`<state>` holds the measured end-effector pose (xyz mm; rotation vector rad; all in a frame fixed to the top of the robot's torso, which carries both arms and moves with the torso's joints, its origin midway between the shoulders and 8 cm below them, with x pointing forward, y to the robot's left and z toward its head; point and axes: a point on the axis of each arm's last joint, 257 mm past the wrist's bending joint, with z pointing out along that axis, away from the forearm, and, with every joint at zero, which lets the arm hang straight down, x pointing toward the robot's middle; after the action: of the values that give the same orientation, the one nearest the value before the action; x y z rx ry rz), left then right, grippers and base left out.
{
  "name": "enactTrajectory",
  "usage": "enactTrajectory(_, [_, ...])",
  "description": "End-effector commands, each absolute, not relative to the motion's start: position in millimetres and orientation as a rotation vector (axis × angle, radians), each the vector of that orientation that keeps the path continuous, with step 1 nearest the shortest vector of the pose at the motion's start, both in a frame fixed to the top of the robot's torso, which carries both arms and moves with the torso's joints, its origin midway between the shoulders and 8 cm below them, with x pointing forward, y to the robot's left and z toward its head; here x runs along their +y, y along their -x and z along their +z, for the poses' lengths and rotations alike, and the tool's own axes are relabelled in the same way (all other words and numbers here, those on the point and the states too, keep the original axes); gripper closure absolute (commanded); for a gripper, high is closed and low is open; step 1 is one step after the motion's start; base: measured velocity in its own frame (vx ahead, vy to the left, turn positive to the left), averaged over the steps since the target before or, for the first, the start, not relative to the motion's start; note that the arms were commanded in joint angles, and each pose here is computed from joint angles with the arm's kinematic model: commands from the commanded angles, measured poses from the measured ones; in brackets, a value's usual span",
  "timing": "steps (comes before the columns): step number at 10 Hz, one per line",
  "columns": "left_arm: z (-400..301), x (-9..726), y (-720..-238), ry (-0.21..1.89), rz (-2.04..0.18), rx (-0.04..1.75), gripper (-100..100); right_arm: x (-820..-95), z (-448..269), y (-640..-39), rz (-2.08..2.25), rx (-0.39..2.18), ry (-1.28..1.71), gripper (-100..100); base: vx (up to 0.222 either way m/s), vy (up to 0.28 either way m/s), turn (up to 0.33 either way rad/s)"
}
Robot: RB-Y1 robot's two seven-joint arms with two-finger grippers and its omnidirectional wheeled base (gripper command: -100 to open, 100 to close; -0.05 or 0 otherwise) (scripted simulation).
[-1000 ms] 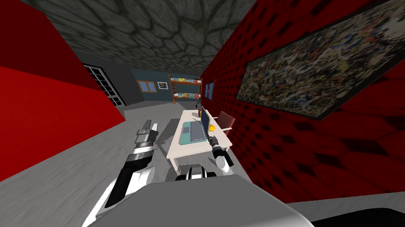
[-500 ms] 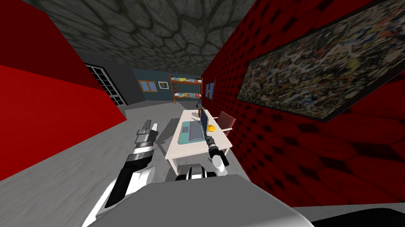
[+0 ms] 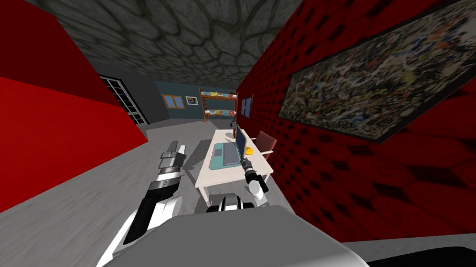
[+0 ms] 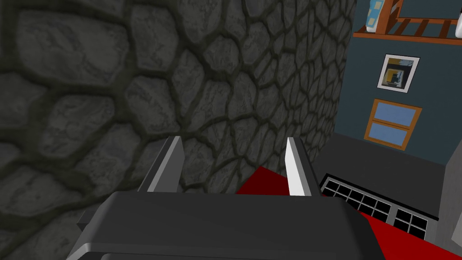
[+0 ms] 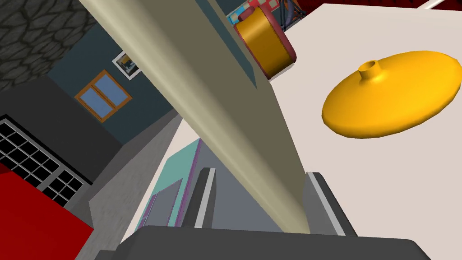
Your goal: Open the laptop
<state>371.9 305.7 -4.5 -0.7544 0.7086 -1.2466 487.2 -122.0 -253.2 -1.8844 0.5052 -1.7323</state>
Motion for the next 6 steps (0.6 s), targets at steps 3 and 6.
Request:
enactTrajectory(3, [-4, 306, -372, 0.754, -1.247, 0.709, 0, -123, -256, -499, -1.839, 0.326, 1.992, 100, -0.026, 0.057, -0.050])
enactTrajectory(6, [-4, 306, -372, 0.754, -1.247, 0.709, 0, -124, -256, -508, -1.904, 0.208, 2.053, 100, -0.035, 0.057, -0.047])
